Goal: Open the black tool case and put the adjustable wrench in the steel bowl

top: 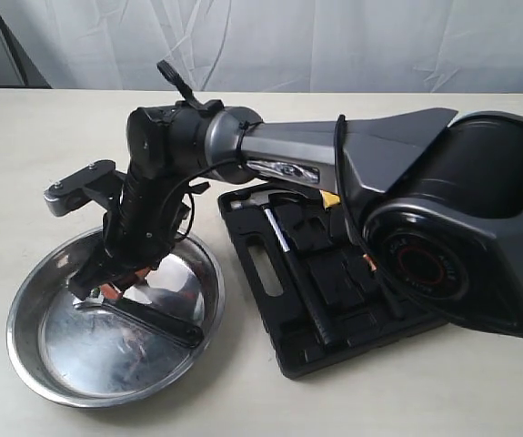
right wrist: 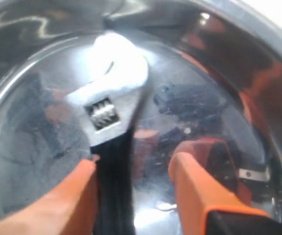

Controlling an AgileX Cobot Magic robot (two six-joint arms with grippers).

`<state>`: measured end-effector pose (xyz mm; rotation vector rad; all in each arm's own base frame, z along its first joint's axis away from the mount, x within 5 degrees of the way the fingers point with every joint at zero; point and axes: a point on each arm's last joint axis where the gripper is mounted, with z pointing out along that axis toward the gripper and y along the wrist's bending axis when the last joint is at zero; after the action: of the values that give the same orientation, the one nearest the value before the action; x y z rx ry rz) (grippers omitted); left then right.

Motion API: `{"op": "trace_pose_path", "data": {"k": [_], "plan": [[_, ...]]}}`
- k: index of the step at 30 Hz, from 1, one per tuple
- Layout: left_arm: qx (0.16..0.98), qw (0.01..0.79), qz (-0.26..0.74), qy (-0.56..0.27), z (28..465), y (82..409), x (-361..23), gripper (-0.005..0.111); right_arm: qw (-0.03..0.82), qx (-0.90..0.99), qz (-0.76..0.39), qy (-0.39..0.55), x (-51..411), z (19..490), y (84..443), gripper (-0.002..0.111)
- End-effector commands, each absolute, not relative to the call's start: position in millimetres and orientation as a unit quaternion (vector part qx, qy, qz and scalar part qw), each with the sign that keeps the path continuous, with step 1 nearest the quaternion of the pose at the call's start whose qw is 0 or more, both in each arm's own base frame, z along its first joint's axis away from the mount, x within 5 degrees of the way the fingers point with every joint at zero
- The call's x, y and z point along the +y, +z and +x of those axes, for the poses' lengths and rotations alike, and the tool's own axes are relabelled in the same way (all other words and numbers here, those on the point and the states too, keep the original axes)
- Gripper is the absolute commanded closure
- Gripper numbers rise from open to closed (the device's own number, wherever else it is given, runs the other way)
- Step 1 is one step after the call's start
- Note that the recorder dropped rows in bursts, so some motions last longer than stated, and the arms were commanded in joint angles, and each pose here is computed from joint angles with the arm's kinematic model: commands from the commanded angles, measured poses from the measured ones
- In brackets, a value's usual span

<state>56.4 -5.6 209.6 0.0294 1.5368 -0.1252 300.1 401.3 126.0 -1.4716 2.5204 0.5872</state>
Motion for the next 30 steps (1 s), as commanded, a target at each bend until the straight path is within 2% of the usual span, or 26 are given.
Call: {"op": "trace_pose_path", "data": {"k": [1,2,3,7,8,12,20,23,30], "plan": [[0.694,0.718,0.017,-0.057,56,209,-6,0.107,0.072,0.839,-0.502,0.196,400,297,137,0.082],[0.694,0.718,0.017,-0.057,56,209,-6,0.107,0.070,0.836,-0.509,0.196,399,295,142,0.092],[0.694,0.718,0.017,-0.057,56,209,-6,0.107,0.074,0.826,-0.522,0.198,397,293,154,0.108],[0.694,0.718,0.017,-0.057,56,209,-6,0.107,0.128,0.810,-0.532,0.210,389,287,219,0.109],[0.694,0.718,0.017,-0.057,56,209,-6,0.107,0.143,0.807,-0.536,0.205,381,283,242,0.109],[0.694,0.718,0.017,-0.057,56,209,-6,0.107,0.190,0.813,-0.521,0.178,342,261,296,0.109],[0.694,0.718,0.017,-0.057,56,209,-6,0.107,0.232,0.839,-0.470,0.147,265,210,322,0.109],[0.694,0.718,0.017,-0.057,56,209,-6,0.107,0.236,0.851,-0.440,0.162,240,188,332,0.109],[0.694,0.718,0.017,-0.057,56,209,-6,0.107,0.227,0.853,-0.437,0.173,212,161,350,0.109]]}}
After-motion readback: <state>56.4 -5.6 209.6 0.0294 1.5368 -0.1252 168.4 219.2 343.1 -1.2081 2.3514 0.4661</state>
